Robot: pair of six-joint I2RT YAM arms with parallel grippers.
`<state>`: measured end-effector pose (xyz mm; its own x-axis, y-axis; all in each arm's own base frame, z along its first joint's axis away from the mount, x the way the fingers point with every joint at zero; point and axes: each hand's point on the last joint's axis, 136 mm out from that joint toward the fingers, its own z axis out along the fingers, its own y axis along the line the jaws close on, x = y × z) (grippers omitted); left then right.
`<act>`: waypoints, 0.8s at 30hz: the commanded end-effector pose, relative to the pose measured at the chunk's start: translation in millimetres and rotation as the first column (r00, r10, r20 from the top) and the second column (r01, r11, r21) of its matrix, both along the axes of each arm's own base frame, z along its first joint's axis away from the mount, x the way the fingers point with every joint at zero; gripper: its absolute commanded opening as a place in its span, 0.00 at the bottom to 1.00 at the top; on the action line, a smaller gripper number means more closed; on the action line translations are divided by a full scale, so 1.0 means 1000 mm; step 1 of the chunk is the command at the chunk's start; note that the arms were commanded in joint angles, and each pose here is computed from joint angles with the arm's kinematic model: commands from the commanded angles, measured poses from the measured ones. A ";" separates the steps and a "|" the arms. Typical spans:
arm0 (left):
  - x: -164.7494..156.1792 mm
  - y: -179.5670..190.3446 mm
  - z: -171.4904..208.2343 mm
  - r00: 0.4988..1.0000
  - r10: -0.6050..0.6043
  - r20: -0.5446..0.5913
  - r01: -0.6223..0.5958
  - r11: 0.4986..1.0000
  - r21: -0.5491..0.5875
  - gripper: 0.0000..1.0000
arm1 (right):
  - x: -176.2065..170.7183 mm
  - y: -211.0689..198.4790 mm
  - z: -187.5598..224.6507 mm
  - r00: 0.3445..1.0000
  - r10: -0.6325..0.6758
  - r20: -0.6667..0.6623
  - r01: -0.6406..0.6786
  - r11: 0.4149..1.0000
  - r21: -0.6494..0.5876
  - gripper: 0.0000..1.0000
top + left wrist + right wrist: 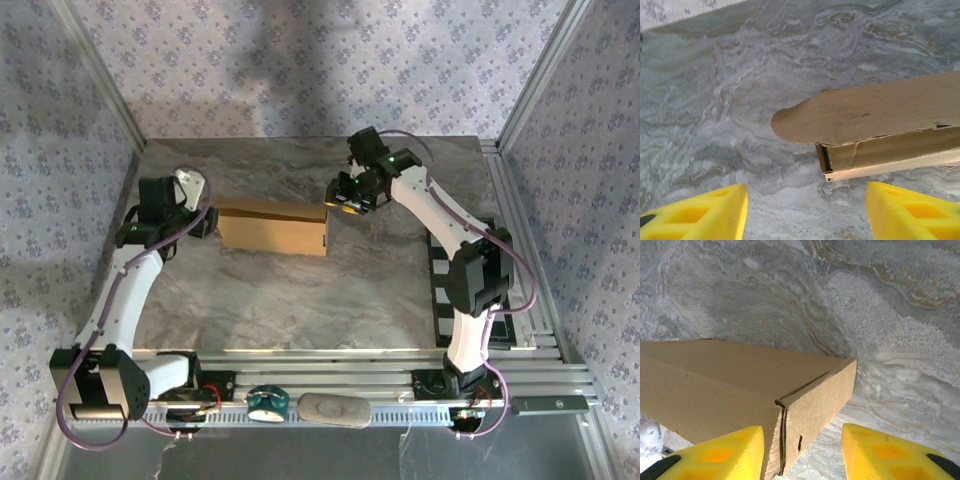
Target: Fold the paper box
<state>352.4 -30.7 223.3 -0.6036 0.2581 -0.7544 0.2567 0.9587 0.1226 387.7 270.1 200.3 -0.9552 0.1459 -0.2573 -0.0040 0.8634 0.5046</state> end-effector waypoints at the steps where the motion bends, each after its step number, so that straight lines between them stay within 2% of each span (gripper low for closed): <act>1: 0.005 -0.014 0.023 0.987 -0.117 0.109 0.117 0.993 0.009 0.63 | 0.003 0.000 0.050 0.977 0.065 0.205 -0.062 0.998 -0.021 0.47; 3: 0.007 -0.015 0.029 0.988 -0.086 0.129 0.091 0.995 -0.031 0.63 | 0.002 0.012 0.074 0.918 0.165 0.360 -0.150 0.986 -0.069 0.48; 5: 0.010 -0.009 0.036 0.990 -0.016 0.139 0.030 0.995 -0.098 0.64 | -0.012 0.036 0.090 0.786 0.345 0.513 -0.309 0.938 -0.158 0.49; 6: 0.014 -0.004 0.042 0.988 0.050 0.143 -0.027 0.987 -0.160 0.66 | -0.021 0.046 0.093 0.682 0.447 0.579 -0.381 0.893 -0.241 0.50; 8: 0.021 0.003 0.052 0.977 0.182 0.110 -0.138 0.937 -0.320 0.69 | -0.039 0.062 0.093 0.473 0.589 0.655 -0.485 0.795 -0.365 0.53; 10: 0.027 0.006 0.055 0.954 0.299 0.033 -0.247 0.842 -0.480 0.69 | -0.052 0.071 0.089 0.251 0.690 0.678 -0.544 0.680 -0.491 0.58; 12: 0.029 0.008 0.048 0.918 0.390 -0.073 -0.358 0.733 -0.578 0.65 | -0.063 0.076 0.079 0.052 0.758 0.650 -0.570 0.557 -0.604 0.63; 13: 0.028 0.011 0.039 0.888 0.436 -0.145 -0.427 0.666 -0.611 0.62 | -0.066 0.077 0.070 -0.036 0.786 0.617 -0.565 0.493 -0.661 0.70; 14: 0.027 0.010 0.034 0.867 0.456 -0.199 -0.470 0.618 -0.630 0.60 | -0.066 0.077 0.066 -0.082 0.802 0.591 -0.553 0.457 -0.697 0.74; 15: 0.025 0.008 0.030 0.850 0.464 -0.249 -0.502 0.570 -0.650 0.57 | -0.062 0.078 0.062 -0.121 0.820 0.559 -0.540 0.418 -0.730 0.81; 16: 0.024 0.006 0.027 0.840 0.463 -0.283 -0.520 0.535 -0.666 0.52 | -0.056 0.076 0.063 -0.128 0.825 0.550 -0.549 0.403 -0.732 0.86; 19: 0.009 0.012 0.019 0.764 0.516 -0.389 -0.627 0.450 -0.636 0.51 | -0.045 0.075 0.069 -0.096 0.817 0.569 -0.650 0.381 -0.657 0.97; 22: -0.002 0.009 0.020 0.734 0.515 -0.443 -0.663 0.403 -0.631 0.50 | -0.043 0.075 0.071 -0.076 0.799 0.597 -0.730 0.364 -0.579 1.00; 24: -0.009 0.009 0.023 0.725 0.519 -0.453 -0.673 0.393 -0.627 0.49 | -0.038 0.075 0.059 -0.051 0.821 0.568 -0.751 0.344 -0.564 1.00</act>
<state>358.1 -21.6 233.1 -0.5426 -0.7120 -0.4457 -0.4091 0.6874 -0.6001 368.1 342.3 262.8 0.0937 -0.6138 -0.7839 -0.9532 0.1721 -0.2487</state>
